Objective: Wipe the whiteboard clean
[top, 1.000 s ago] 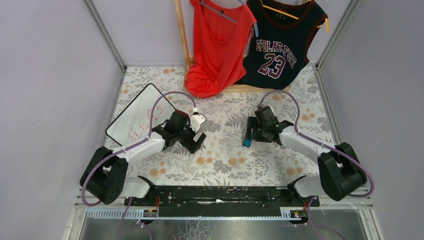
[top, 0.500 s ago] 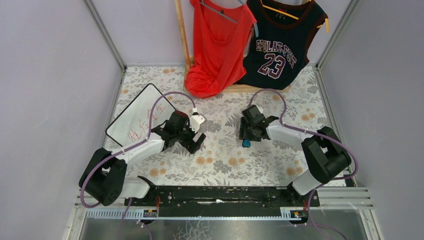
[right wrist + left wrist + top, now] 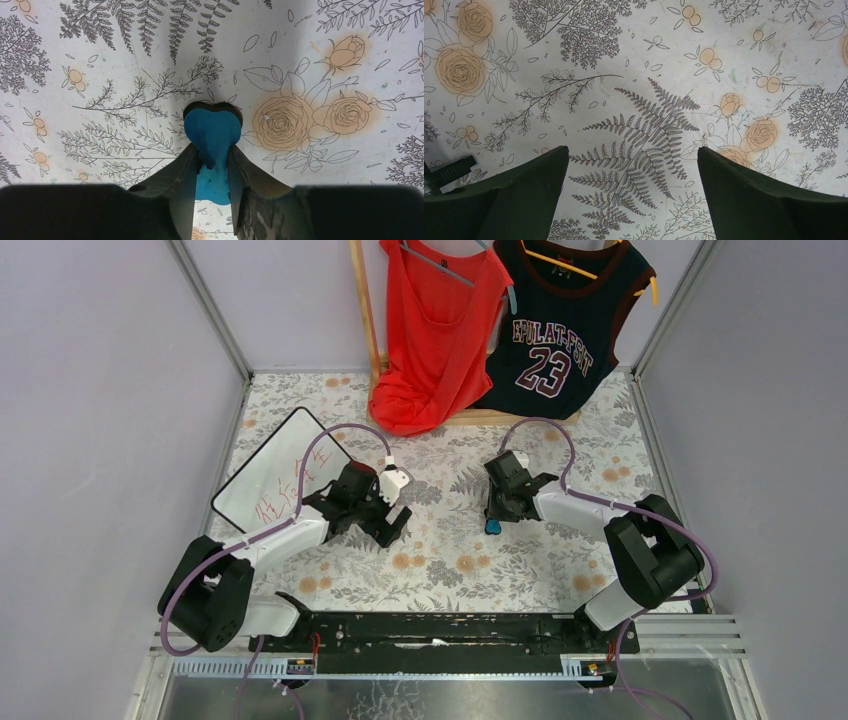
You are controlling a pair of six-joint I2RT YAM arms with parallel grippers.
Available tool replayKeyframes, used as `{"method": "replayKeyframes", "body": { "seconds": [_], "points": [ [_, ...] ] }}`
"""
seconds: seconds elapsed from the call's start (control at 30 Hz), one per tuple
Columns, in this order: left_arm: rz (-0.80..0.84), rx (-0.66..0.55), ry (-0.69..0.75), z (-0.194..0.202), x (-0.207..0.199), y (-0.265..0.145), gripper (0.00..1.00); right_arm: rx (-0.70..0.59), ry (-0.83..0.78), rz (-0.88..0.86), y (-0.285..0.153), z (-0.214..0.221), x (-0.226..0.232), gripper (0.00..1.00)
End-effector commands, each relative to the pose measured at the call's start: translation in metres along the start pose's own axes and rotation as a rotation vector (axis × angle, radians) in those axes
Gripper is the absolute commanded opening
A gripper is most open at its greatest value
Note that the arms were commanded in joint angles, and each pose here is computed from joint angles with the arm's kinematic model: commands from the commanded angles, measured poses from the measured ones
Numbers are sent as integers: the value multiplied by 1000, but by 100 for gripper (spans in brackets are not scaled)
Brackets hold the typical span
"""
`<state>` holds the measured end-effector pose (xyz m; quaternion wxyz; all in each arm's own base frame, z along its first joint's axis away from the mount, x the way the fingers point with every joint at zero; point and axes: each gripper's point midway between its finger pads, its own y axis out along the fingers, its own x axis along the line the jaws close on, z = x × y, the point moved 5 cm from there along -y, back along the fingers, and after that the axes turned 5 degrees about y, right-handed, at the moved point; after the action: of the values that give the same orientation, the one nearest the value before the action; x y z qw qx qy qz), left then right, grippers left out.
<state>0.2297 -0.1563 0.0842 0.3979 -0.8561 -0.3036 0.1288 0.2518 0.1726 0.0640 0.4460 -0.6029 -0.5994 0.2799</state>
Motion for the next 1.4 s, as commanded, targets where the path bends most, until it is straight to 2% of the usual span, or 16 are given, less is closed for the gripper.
{"method": "replayKeyframes", "body": {
  "seconds": [0.0,0.33,0.43,0.47,0.5,0.73,0.93,1.07,1.17,1.37],
  "points": [
    [-1,-38,25,-6,1,-1,100,-3,-15,-2,1,3,0,33],
    [31,-26,23,-5,-3,0,100,14,-32,-2,3,5,-1,30],
    [48,-28,24,-6,-5,-1,100,27,-39,-2,5,8,-1,13],
    [49,-30,24,-7,-4,-2,100,31,-40,-5,5,9,-1,4],
    [50,-30,27,-8,-5,-2,100,33,-42,-6,5,9,-1,0],
    [28,-34,41,-8,-2,-6,100,-1,-49,-61,-9,5,2,0],
    [11,-42,46,-11,0,-9,100,-108,-46,-134,-40,-5,1,0],
    [14,-39,44,-10,-1,-9,100,-160,-46,-114,-48,-8,-6,0],
    [16,-36,41,-11,0,-8,100,-125,-63,-75,-42,-6,-9,6],
    [12,-34,43,-10,-1,-10,100,-2,-78,-54,-22,9,-7,5]
  ]
}}
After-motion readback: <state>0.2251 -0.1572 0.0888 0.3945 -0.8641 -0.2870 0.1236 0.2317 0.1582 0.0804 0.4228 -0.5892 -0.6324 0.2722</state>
